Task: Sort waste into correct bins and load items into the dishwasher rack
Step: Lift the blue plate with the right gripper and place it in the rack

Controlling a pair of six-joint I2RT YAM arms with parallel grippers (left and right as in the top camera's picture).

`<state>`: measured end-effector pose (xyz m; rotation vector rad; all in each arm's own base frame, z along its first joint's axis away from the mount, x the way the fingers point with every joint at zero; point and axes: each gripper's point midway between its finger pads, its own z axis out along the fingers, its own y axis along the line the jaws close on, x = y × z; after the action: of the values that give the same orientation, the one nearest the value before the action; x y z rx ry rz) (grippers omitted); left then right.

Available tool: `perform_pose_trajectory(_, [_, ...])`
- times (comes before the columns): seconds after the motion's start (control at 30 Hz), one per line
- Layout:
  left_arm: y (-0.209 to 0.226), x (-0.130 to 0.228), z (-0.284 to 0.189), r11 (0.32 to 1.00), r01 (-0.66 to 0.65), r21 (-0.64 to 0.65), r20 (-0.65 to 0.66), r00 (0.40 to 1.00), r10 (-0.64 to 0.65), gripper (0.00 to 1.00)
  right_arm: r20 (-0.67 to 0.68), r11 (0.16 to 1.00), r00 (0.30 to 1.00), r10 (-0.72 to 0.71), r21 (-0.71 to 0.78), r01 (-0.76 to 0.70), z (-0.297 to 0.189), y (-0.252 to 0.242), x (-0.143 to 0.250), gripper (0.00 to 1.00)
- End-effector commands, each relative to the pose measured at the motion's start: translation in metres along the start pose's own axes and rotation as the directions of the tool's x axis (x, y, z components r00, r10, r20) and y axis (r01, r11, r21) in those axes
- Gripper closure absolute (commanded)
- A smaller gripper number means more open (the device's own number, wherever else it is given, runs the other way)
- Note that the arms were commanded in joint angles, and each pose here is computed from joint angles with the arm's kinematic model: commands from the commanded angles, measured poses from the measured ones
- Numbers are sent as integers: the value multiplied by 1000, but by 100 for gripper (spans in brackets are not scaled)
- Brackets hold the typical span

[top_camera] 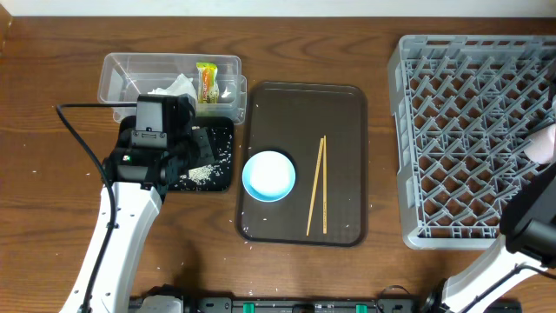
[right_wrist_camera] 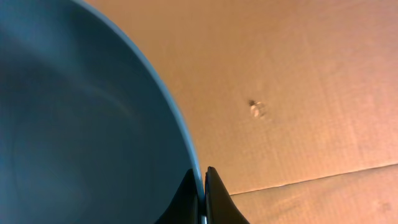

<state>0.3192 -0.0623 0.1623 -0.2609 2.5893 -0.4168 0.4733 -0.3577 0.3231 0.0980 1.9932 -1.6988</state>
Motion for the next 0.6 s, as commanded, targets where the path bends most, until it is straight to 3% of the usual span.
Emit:
perform_pose_trajectory(0.0, [3, -3, 0, 1000, -12, -15, 10, 1000, 12, 51, -31, 998, 998, -47, 28, 48, 9, -4, 9, 99])
perform_pose_trajectory(0.4, [3, -4, 0, 1000, -12, -15, 11, 1000, 12, 51, -92, 994, 990, -105, -41, 101, 33, 50, 34, 99])
perform_pose_trajectory(0.57, [2, -4, 0, 1000, -12, -15, 11, 1000, 12, 51, -111, 996, 994, 26, -85, -35, 25, 70, 33, 99])
